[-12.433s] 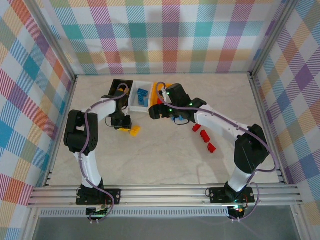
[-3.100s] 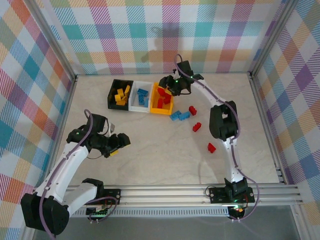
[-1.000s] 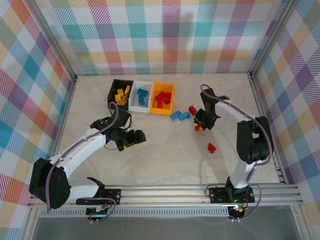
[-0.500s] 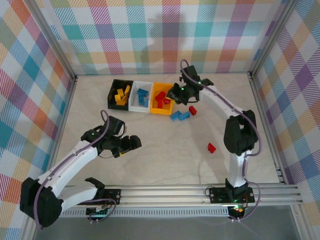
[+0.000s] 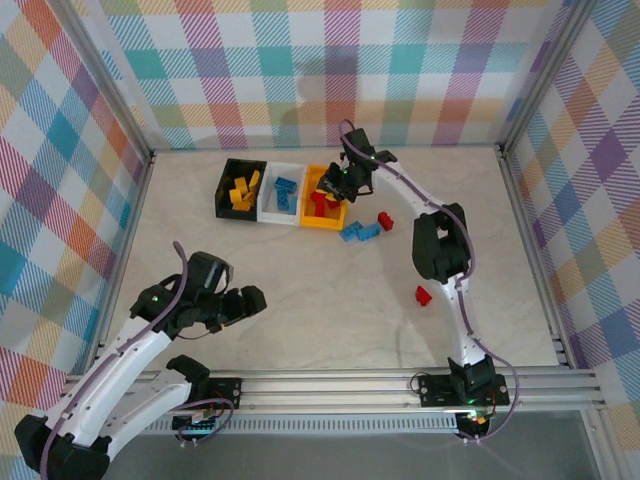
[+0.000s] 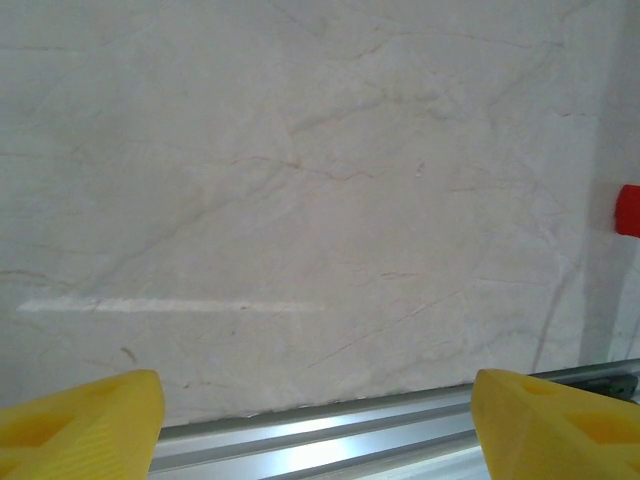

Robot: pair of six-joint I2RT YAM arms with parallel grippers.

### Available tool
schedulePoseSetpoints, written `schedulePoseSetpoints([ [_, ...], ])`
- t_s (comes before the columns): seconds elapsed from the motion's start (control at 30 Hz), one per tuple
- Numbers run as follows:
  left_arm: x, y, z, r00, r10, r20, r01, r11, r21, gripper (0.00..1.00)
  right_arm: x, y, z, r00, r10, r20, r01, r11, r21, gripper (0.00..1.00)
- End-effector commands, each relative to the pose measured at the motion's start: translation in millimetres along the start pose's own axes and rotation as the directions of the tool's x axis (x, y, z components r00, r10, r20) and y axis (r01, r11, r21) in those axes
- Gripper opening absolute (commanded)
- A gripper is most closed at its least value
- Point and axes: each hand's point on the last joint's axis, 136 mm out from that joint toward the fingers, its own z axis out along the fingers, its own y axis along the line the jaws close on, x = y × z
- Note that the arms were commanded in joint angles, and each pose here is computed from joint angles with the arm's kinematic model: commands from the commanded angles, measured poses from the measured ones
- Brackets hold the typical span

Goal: Sort the legos into containers by color

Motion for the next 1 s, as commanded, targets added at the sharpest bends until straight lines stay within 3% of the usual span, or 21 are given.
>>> schedulePoseSetpoints([
  [0.0, 10.4, 14.4, 0.6, 0.999, -0.025, -0.024, 0.024, 0.998, -0.052, 0.81, 2.4, 10.0, 0.9, 1.000, 0.008, -0.019, -0.008, 1.000, -0.017, 0.22],
  [0.3, 7.6, 13.5, 7.2, 0.999, -0.023, -0.030, 0.022, 0.998, -0.058, 0.81, 5.6, 13.2, 1.0, 0.999, -0.010, -0.032, 0.009, 1.000, -0.024, 0.37],
  [0.63, -7.5, -1.1, 9.5, 1.000, -0.012, -0.022, 0.010, 0.999, -0.053, 0.84, 3.6, 43.6, -39.8, 0.985, -0.174, 0.014, 0.175, 0.982, -0.066, 0.53],
  [0.73, -8.9, -2.3, 8.6, 1.000, -0.013, -0.007, 0.013, 0.999, -0.040, 0.85, 5.5, 57.0, -62.3, 0.961, -0.270, 0.055, 0.273, 0.959, -0.073, 0.55],
  [0.87, -7.9, -2.2, 5.7, 1.000, -0.013, 0.015, 0.014, 1.000, -0.016, 0.87, 10.6, 63.2, -103.2, 0.869, -0.477, 0.131, 0.480, 0.877, 0.006, 0.61],
  [0.93, -7.9, -2.8, 4.3, 1.000, -0.008, 0.028, 0.008, 1.000, -0.001, 0.89, 15.6, 57.8, -122.9, 0.826, -0.545, 0.145, 0.543, 0.838, 0.057, 0.70],
  [0.97, -7.9, -2.6, 3.8, 0.999, -0.004, 0.035, 0.004, 1.000, 0.004, 0.90, 18.9, 53.3, -134.1, 0.806, -0.573, 0.151, 0.566, 0.820, 0.087, 0.97],
])
